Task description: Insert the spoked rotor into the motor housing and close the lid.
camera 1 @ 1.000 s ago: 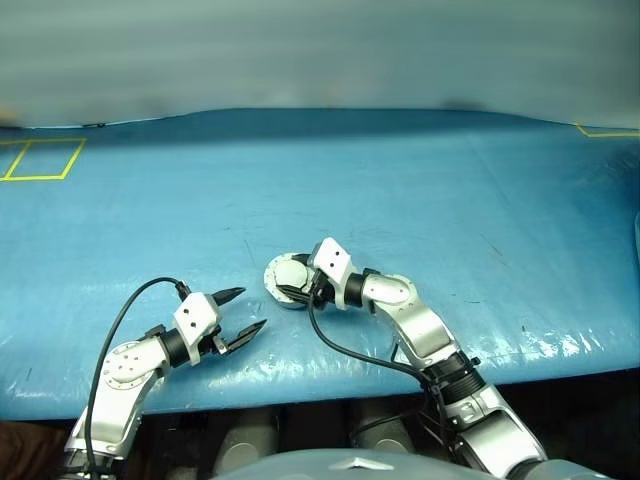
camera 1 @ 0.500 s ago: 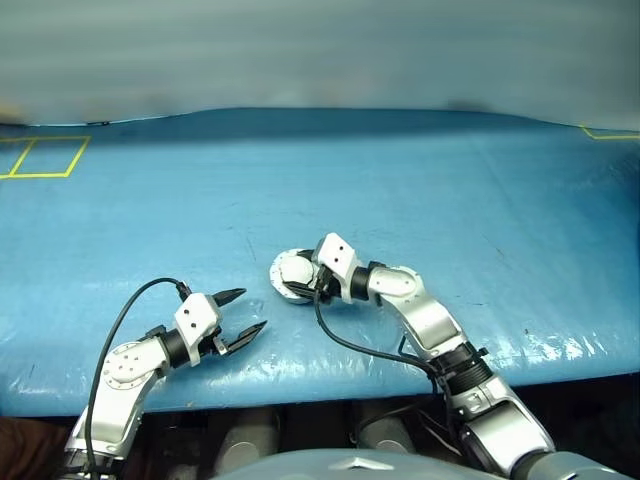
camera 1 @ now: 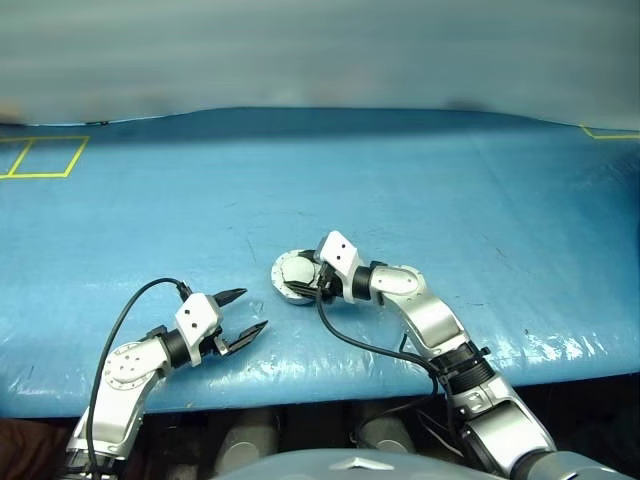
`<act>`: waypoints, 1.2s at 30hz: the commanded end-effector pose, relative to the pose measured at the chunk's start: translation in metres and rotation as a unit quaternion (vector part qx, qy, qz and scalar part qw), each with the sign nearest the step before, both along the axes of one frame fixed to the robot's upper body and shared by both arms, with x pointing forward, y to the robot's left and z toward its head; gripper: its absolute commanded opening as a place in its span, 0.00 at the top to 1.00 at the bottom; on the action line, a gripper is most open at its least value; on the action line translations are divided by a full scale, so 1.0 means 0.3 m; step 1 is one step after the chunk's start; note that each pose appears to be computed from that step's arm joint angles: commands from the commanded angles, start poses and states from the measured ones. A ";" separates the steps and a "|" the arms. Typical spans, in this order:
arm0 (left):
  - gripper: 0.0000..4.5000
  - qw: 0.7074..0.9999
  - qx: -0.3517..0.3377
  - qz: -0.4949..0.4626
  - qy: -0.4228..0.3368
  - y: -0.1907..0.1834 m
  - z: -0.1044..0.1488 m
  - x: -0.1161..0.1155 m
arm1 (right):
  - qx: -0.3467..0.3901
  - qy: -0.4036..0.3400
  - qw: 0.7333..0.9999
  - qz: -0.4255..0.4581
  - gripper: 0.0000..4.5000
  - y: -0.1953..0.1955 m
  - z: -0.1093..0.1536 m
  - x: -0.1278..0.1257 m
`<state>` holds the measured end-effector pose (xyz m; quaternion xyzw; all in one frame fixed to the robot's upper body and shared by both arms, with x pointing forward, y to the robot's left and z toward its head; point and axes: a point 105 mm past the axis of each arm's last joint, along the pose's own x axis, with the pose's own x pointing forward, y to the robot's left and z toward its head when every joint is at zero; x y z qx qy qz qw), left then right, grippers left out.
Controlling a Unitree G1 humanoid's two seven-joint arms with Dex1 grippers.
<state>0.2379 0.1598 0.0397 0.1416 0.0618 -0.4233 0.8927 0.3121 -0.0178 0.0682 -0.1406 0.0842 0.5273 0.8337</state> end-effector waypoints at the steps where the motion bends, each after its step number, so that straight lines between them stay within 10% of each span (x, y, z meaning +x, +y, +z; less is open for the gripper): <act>1: 0.16 1.000 -0.007 0.000 -0.009 -0.006 0.014 0.002 | -0.043 0.003 0.999 -0.009 0.33 -0.034 -0.050 0.013; 18: 0.16 0.996 -0.050 0.068 -0.034 -0.005 0.067 0.078 | -0.049 0.045 0.998 -0.005 0.33 -0.061 -0.092 0.003; 30: 0.96 0.996 -0.039 0.045 -0.071 -0.129 0.088 0.142 | -0.047 0.039 0.998 -0.005 0.33 -0.056 -0.087 -0.007; 36: 0.99 0.997 -0.019 0.045 -0.061 -0.145 0.064 0.160 | -0.047 0.035 0.998 -0.015 0.33 -0.067 -0.083 -0.005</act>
